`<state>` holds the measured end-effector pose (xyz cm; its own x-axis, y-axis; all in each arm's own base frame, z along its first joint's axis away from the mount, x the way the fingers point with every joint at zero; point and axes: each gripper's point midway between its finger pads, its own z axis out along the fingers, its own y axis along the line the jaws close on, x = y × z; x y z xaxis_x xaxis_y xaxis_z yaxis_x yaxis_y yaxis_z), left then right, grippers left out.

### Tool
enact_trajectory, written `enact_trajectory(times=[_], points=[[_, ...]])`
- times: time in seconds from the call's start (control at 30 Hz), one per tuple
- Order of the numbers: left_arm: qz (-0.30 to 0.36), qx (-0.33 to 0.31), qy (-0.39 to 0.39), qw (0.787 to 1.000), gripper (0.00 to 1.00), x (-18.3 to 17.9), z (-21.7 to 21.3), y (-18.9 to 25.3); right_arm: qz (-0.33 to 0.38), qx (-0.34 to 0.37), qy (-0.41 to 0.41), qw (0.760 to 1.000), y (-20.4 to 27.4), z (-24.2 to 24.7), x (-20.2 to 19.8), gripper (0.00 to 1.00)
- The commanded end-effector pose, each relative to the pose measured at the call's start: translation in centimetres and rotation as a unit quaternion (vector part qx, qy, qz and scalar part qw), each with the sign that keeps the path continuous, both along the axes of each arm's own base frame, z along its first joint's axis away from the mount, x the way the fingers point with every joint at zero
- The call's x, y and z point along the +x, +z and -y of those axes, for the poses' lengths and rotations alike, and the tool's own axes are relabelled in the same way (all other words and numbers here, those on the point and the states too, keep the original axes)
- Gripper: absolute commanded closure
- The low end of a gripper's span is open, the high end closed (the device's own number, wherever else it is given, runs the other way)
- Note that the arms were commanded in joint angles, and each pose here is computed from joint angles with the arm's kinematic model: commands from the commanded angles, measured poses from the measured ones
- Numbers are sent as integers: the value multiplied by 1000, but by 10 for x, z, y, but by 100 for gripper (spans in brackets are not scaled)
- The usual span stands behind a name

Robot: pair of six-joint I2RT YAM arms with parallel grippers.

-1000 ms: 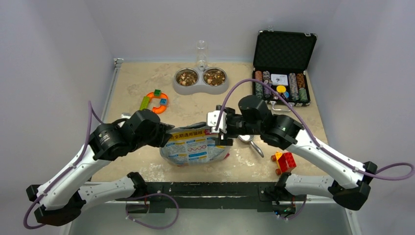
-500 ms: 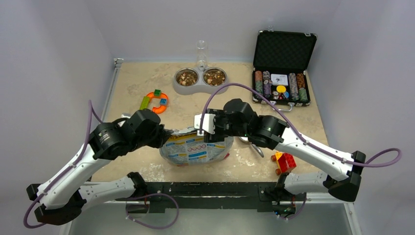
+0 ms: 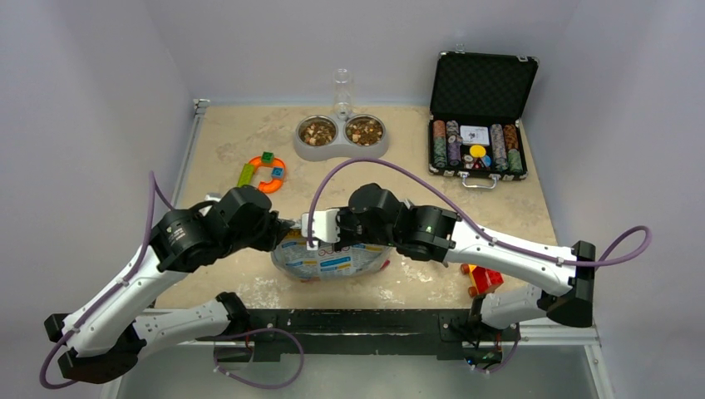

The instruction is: Serve the pet food

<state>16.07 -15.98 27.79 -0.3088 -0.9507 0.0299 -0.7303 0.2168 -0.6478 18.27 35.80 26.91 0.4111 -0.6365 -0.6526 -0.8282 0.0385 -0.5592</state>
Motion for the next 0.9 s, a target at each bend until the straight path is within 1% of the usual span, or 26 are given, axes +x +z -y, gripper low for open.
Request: enact_trajectory(times=[0.0, 0.1, 0.2, 0.27, 0.33, 0.37, 0.4, 0.43, 0.47, 0.5, 0.57, 0.6, 0.67, 0.73, 0.77, 0.87], points=[[-20, -137, 124, 983, 99, 16, 8, 21, 49, 37, -29, 998, 40, 4, 13, 100], [-28, -138, 99, 985, 79, 17, 22, 18, 38, 44, -14, 998, 43, 3, 5, 100], [-28, -140, 90, 986, 65, 20, 30, 17, 18, 48, 6, 999, 42, -2, -5, 100], [-18, -148, 89, 985, 60, 24, 32, 20, 18, 47, 4, 999, 41, -2, -5, 100], [-17, -155, 87, 984, 59, 25, 36, 21, 20, 41, 1, 999, 38, 0, -5, 100], [-18, -161, 86, 983, 60, 26, 38, 21, 20, 37, 4, 999, 37, 0, -5, 100], [-19, -166, 87, 982, 68, 27, 40, 20, 21, 34, 9, 999, 36, 0, -7, 100], [-18, -171, 90, 981, 80, 28, 42, 19, 22, 34, 8, 999, 36, 0, -6, 100], [-14, -174, 93, 980, 97, 30, 42, 17, 23, 35, 7, 999, 37, 0, -6, 100], [-8, -179, 95, 979, 100, 32, 42, 19, 23, 36, 4, 999, 37, 0, -5, 100], [1, -179, 101, 979, 100, 33, 38, 24, 24, 38, 0, 999, 37, 1, -4, 100], [1, -174, 104, 979, 100, 31, 35, 27, 23, 38, -2, 999, 35, 2, -4, 97], [-4, -158, 106, 982, 100, 29, 29, 29, 21, 37, 6, 999, 32, 1, -7, 86], [-16, -165, 105, 980, 100, 27, 32, 27, 16, 39, 20, 999, 32, -2, -11, 70], [-26, -175, 103, 979, 100, 25, 36, 25, 17, 42, 26, 999, 32, -5, -12, 65], [-41, -204, 103, 973, 100, 22, 43, 23, 17, 48, 45, 998, 35, -13, -15, 60]])
